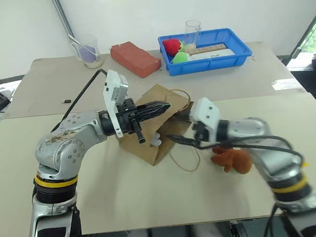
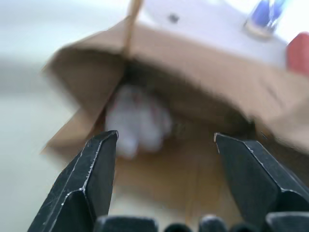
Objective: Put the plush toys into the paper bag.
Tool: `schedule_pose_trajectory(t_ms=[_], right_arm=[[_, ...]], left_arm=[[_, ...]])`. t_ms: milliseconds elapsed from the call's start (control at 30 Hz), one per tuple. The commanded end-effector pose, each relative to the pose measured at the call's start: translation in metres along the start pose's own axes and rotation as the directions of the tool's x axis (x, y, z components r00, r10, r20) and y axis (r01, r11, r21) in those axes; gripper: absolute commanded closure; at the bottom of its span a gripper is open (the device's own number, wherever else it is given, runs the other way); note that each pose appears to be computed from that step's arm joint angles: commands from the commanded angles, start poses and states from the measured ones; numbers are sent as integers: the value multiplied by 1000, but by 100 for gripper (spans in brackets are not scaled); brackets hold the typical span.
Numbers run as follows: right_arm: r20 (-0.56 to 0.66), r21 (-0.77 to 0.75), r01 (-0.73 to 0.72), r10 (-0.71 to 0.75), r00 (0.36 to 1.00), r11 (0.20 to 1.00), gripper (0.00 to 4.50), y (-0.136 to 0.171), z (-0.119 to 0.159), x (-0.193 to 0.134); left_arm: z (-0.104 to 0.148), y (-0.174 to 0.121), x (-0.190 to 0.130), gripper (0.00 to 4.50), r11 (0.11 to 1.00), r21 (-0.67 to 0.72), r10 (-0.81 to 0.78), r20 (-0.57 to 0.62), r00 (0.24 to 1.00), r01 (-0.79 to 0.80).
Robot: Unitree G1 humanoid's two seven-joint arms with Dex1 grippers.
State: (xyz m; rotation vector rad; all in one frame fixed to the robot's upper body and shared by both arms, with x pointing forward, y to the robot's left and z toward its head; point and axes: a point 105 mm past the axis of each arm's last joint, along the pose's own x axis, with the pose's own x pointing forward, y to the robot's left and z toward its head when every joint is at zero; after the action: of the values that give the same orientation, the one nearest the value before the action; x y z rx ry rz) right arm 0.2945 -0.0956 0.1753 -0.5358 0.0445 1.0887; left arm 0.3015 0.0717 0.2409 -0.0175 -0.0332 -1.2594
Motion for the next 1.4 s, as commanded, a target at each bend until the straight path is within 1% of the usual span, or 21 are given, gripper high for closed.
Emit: schedule_pose_trajectory(t_ms=[33, 100, 167, 300, 400, 467, 533, 567, 600, 767, 833, 867, 900, 967, 1033, 1133, 1233, 1300, 1400], right_arm=[[-86, -76, -75, 68, 994, 994, 93, 8, -1, -33], [-189, -119, -104, 80, 979, 987, 93, 11, -16, -48], [-276, -155, -110, 63, 959, 982, 93, 11, -31, -59], [-439, -179, -93, 6, 899, 980, 93, 9, -71, -82], [-498, -202, -54, -55, 865, 978, 93, 3, -93, -91], [-502, -209, -22, -88, 860, 978, 93, -1, -100, -91], [-494, -217, 1, -111, 862, 976, 93, -4, -102, -90], [-491, -222, 10, -120, 863, 975, 146, -5, -103, -90], [-483, -216, 20, -125, 867, 976, 170, -6, -102, -89], [-463, -213, 36, -133, 876, 976, 342, -8, -98, -89], [-435, -203, 42, -129, 891, 978, 406, -9, -91, -86], [-412, -188, 44, -120, 903, 981, 430, -9, -86, -84], [-389, -172, 43, -108, 915, 984, 442, -8, -81, -80], [-332, -152, 26, -76, 940, 988, 442, -4, -67, -70], [-241, -136, 37, -70, 968, 990, 442, -4, -46, -54], [-132, -113, 49, -64, 989, 992, 442, -3, -22, -29], [-81, -85, 72, -79, 994, 994, 442, -6, -13, -5], [-46, -49, 120, -122, 991, 992, 442, -12, -12, 13], [-23, -25, 184, -185, 983, 983, 442, -21, -13, 32]], left_arm=[[7, -4, -1, 450, 999, 47, -11, 20, 1000, 10], [6, -4, -1, 450, 999, 47, -11, 20, 1000, 10], [6, -4, -1, 450, 999, 48, -12, 19, 1000, 11], [5, -2, -3, 450, 999, 50, -9, 12, 1000, 8], [5, -2, -4, 450, 999, 52, -6, 10, 1000, 6], [5, -1, -4, 450, 999, 54, -5, 7, 1000, 5], [5, -2, -5, 450, 998, 57, -5, 3, 1000, 5], [5, -2, -5, 450, 998, 58, -5, 2, 1000, 5], [4, -2, -5, 450, 998, 58, -4, 0, 1000, 4], [5, -1, -7, 450, 998, 58, -1, -3, 1000, 1], [5, 0, -8, 450, 999, 52, 2, 0, 1000, -2], [6, 0, -8, 450, 999, 48, 3, 2, 1000, -3], [6, 0, -9, 450, 999, 41, 2, 4, 1000, -2], [7, 0, -9, 450, 999, 31, -6, 6, 1000, 6], [8, 0, -10, 450, 999, 27, -17, 1, 1000, 17], [13, 1, -10, 450, 1000, 14, -27, 15, 1000, 27], [17, 1, -9, 450, 999, 0, -36, 28, 999, 36], [19, 0, -7, 450, 999, -2, -45, 31, 999, 45], [20, -3, -5, 450, 998, -4, -57, 33, 998, 58]])
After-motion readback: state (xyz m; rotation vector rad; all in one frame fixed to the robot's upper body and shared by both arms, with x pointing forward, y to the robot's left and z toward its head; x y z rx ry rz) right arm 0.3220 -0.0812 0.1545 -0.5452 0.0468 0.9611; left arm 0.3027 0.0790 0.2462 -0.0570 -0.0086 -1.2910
